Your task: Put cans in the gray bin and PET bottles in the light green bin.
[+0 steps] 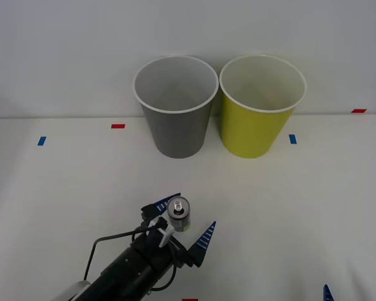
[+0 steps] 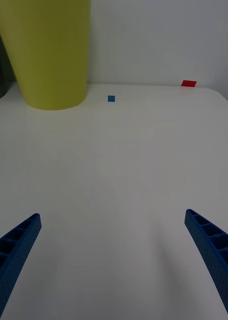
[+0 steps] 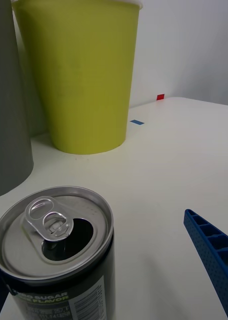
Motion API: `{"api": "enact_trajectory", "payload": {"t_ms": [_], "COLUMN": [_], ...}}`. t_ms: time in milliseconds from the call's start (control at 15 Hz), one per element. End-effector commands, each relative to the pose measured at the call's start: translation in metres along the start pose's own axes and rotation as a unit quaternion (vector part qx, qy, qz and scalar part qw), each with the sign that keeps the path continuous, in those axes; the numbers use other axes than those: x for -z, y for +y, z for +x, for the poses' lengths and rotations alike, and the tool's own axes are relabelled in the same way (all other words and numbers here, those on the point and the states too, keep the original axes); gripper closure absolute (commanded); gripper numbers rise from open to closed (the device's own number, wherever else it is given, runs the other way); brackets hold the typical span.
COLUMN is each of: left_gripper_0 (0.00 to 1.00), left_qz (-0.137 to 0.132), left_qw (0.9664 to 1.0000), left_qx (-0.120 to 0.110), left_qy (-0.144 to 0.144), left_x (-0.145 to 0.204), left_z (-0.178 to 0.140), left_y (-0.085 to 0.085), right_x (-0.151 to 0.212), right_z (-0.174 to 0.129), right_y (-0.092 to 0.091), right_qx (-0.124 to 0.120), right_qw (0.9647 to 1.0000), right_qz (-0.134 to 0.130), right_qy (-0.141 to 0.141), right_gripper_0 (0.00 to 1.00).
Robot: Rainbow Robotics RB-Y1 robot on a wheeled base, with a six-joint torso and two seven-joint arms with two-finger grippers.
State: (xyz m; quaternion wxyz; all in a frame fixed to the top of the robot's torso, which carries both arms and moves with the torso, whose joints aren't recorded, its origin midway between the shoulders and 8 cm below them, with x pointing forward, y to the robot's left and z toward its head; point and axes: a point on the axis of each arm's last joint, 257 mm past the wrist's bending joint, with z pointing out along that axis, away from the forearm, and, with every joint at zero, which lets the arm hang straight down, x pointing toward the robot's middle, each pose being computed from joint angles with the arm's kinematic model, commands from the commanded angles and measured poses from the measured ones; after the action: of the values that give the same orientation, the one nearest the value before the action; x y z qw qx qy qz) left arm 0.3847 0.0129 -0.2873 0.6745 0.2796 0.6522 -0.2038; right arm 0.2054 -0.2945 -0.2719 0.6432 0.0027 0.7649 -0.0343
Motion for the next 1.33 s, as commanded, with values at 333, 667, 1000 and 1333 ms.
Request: {"api": "enact_trajectory", "payload": {"t_ms": [333, 667, 1000, 1333], "left_gripper_0": [0.0, 1.0, 1.0, 1.0], "left_qz": [-0.01, -0.009, -0.008, -0.009], "left_qw": [0.9999, 0.9999, 0.9999, 0.9999], "left_qx": [-0.006, -0.008, -0.011, -0.003], "left_qy": [0.002, 0.001, 0.006, 0.011], "left_x": [-0.0047, -0.0054, -0.0045, -0.008], "left_z": [-0.0017, -0.0025, 0.0002, -0.0019], "left_y": [0.009, 0.008, 0.0084, 0.0063], "right_x": [0.0, 0.0, 0.0, 0.0], "right_z": [0.0, 0.0, 0.0, 0.0], "right_y": [0.0, 0.0, 0.0, 0.0], "right_qx": [0.0, 0.0, 0.0, 0.0], "right_qw": [1.0, 1.0, 1.0, 1.0], "right_qz": [0.0, 0.0, 0.0, 0.0], "right_qy": [0.0, 0.0, 0.0, 0.0], "right_gripper_0": [0.0, 0.0, 0.0, 0.0]}}
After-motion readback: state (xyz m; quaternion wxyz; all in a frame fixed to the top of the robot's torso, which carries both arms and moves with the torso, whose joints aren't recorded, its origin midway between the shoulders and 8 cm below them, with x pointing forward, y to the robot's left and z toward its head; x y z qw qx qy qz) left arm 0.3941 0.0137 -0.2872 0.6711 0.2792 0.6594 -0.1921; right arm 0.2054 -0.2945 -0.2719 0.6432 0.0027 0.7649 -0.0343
